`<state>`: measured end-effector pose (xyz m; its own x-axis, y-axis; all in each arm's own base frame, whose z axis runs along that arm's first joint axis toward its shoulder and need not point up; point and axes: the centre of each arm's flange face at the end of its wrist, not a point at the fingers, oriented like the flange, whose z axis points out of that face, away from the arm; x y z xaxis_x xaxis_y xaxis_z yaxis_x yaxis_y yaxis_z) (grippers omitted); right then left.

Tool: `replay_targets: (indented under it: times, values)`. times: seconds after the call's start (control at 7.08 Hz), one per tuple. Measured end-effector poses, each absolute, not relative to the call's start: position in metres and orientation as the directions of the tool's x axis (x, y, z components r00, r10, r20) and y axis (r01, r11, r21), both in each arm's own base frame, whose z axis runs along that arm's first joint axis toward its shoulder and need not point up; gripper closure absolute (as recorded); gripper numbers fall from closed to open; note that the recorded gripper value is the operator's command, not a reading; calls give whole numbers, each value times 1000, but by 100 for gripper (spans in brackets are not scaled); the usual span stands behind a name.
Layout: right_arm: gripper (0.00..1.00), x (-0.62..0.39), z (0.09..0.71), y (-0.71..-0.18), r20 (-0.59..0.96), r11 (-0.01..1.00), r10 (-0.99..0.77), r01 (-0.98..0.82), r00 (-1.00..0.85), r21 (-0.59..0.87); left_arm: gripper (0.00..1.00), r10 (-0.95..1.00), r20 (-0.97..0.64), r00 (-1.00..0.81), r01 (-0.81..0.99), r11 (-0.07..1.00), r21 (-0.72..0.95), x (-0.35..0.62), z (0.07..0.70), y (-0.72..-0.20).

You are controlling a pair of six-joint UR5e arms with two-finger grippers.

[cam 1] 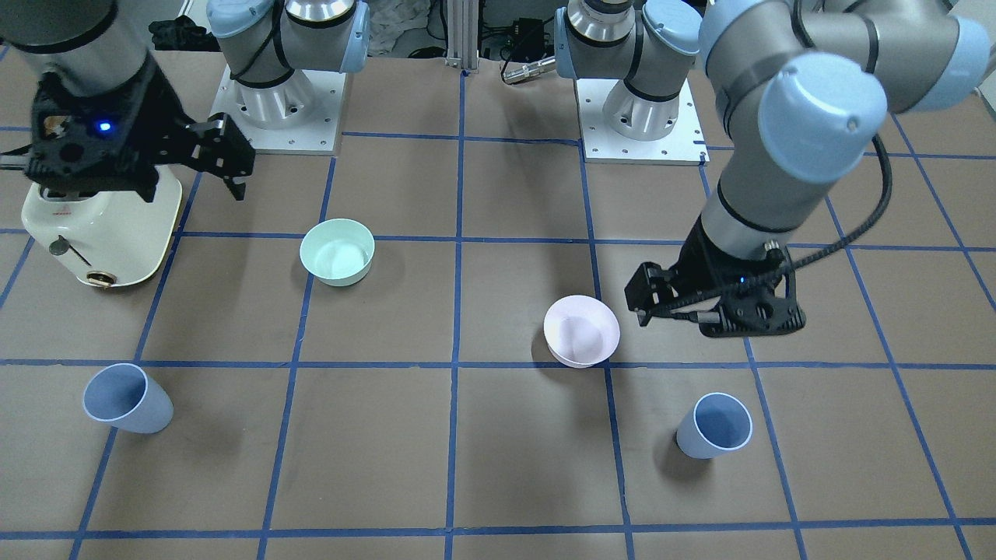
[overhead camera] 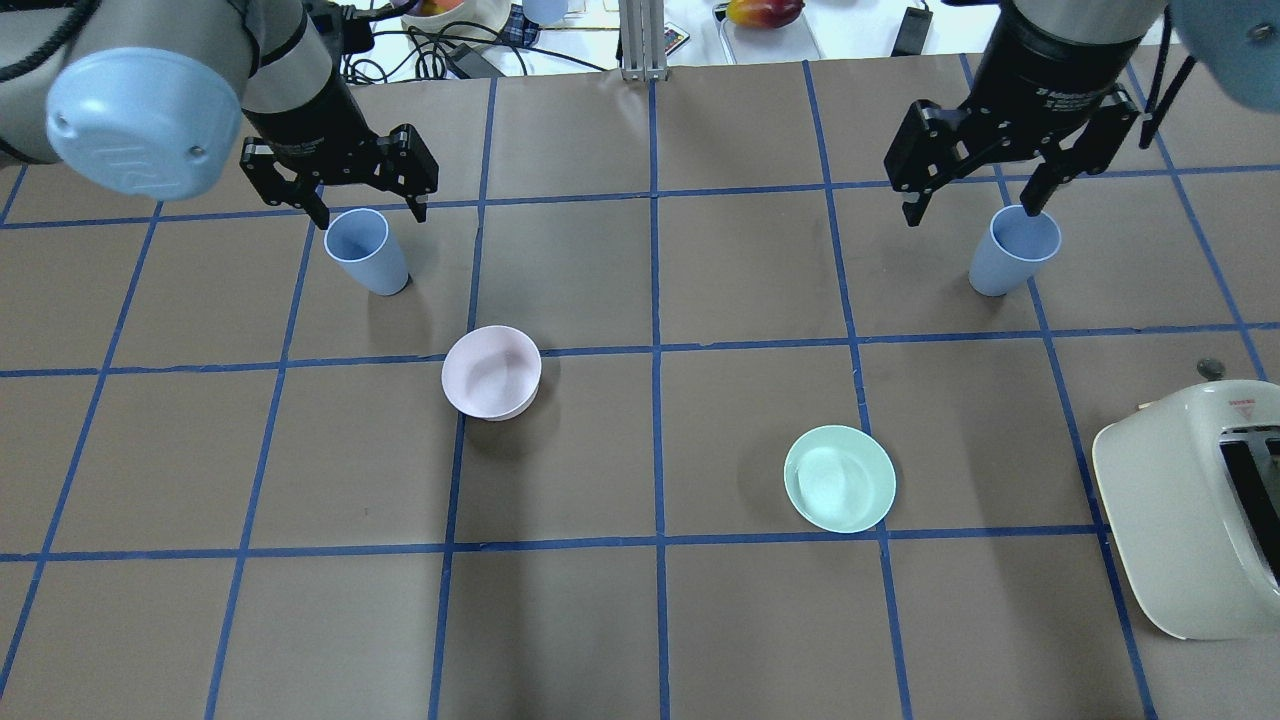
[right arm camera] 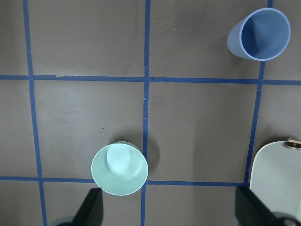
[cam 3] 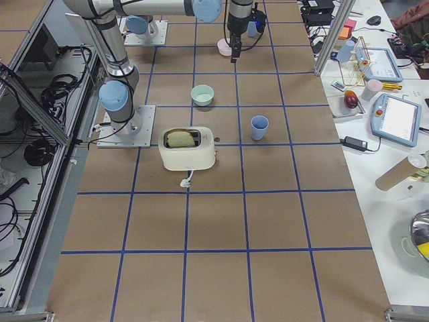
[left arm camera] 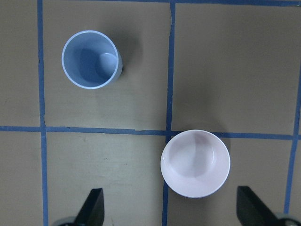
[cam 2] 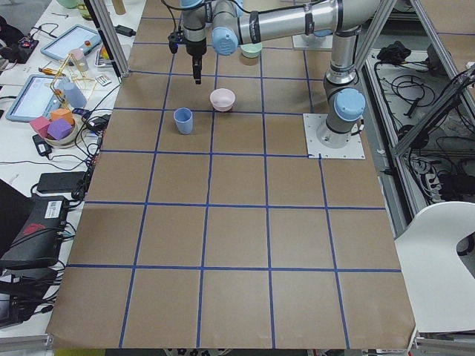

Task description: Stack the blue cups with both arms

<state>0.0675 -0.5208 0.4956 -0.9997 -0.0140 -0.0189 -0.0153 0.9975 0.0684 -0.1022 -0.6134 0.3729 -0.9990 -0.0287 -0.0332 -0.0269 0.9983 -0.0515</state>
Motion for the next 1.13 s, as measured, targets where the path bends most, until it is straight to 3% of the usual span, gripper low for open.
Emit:
replay_targets:
  times: [0.42, 0.57, 0.71, 0.85, 0.99, 1.13]
  values:
    - [0, 15, 469, -573, 12, 999, -27, -27, -1000, -47, 2, 2, -54, -999, 6, 997, -83, -69, 300, -660]
    - [0, -12, 454, -590, 15, 997, -49, -49, -999, -63, 15, 4, -54, -999, 7, 997, -72, -66, 283, -666]
    - [0, -44, 435, -606, 15, 995, -65, -66, -998, -73, 38, 5, -54, -999, 9, 998, -67, -65, 271, -669]
    - [0, -68, 411, -625, 27, 991, -97, -99, -995, -92, 69, 6, -54, -999, 9, 998, -65, -65, 263, -671]
    - [0, -86, 385, -641, 47, 985, -125, -130, -991, -110, 92, 7, -54, -998, 10, 998, -63, -65, 258, -672]
    - [0, -102, 363, -650, 54, 984, -133, -138, -990, -109, 100, 13, -55, -998, 16, 998, -64, -64, 257, -673]
